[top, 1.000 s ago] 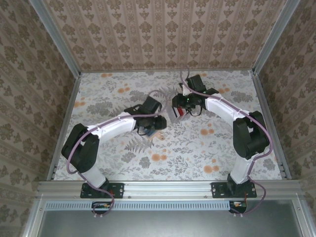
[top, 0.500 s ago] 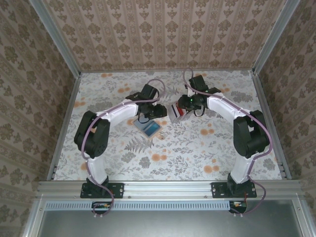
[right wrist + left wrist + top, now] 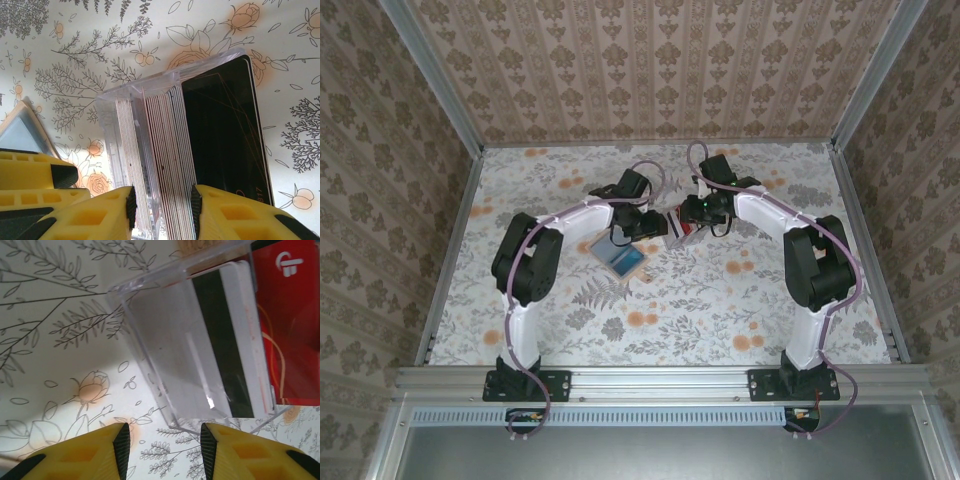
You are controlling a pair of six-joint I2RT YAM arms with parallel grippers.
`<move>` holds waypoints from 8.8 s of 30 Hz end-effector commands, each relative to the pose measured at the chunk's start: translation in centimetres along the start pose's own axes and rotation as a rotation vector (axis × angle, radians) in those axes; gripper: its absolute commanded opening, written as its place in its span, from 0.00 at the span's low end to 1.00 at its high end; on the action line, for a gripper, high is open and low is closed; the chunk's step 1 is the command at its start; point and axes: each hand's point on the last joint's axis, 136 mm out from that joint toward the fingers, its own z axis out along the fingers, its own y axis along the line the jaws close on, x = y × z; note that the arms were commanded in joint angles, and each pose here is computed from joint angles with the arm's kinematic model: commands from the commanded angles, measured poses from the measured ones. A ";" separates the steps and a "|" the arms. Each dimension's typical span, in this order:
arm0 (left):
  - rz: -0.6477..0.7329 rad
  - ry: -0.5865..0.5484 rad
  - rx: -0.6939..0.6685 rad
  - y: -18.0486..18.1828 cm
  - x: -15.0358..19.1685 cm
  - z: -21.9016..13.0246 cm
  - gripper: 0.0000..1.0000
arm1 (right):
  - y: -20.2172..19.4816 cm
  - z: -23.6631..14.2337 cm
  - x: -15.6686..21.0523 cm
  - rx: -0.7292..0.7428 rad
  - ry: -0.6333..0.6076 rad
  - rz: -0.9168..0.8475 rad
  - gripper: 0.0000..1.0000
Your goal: Put the credit cards into the card holder
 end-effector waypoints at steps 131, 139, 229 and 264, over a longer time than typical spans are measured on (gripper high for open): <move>-0.136 0.091 -0.226 13.9 7.0 -4.0 0.42 | 13.1 -1.6 10.9 -0.421 -0.077 -0.040 0.09; -0.096 -0.013 -0.236 12.4 4.7 -9.2 0.42 | 15.7 2.3 12.4 -0.587 -0.008 0.024 0.07; -0.248 0.051 -0.283 17.9 14.0 -8.1 0.00 | 15.4 8.7 14.7 -0.462 -0.164 0.230 0.00; -0.242 0.049 -0.283 18.0 13.8 -7.9 0.01 | 14.8 3.0 14.1 -0.195 -0.089 -0.116 0.32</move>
